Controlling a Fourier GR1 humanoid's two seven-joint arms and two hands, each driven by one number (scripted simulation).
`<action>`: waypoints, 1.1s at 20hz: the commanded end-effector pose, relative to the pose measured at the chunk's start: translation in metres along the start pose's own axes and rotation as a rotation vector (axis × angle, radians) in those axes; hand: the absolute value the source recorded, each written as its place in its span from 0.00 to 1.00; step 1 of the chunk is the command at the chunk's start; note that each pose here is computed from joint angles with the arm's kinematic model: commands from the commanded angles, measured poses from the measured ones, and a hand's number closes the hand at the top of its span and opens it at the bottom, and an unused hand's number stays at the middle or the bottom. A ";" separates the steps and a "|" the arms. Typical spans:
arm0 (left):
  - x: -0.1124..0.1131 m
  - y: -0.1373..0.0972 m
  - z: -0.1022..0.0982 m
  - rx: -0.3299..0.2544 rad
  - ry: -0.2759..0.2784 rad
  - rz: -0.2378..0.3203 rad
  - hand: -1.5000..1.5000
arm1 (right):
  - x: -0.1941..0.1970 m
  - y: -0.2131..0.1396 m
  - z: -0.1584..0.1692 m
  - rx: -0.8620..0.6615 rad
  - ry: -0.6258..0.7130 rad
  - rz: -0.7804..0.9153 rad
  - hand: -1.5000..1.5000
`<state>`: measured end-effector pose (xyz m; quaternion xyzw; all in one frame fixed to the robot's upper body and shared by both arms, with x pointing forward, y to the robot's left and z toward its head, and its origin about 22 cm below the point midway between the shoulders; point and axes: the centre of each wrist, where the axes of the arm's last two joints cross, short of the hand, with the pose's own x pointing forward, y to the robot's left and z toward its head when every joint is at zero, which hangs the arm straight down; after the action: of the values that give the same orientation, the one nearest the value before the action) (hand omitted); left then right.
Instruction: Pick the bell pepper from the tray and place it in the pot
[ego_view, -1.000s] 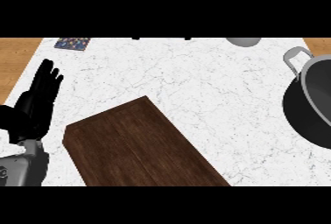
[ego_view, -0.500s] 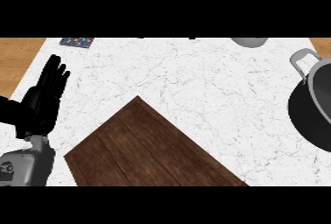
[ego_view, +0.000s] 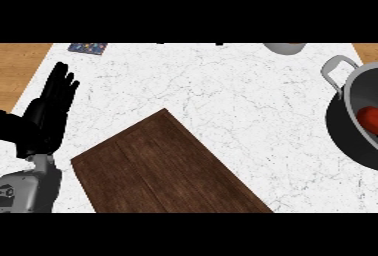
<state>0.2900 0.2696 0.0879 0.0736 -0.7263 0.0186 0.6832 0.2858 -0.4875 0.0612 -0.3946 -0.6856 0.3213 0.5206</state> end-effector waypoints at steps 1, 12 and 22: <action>0.000 0.002 -0.002 -0.001 -0.002 0.007 0.50 | -0.009 0.037 -0.002 0.110 0.059 -0.105 0.00; -0.004 0.000 0.002 -0.004 0.009 -0.001 0.50 | -0.016 0.022 -0.017 0.069 -0.070 -0.642 0.00; 0.000 0.004 0.003 0.008 0.016 -0.004 0.50 | -0.051 -0.056 0.012 0.001 0.012 -0.806 0.00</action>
<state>0.2882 0.2708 0.0868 0.0762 -0.7242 0.0231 0.6850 0.2845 -0.5403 0.0710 -0.1607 -0.7570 0.1126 0.6232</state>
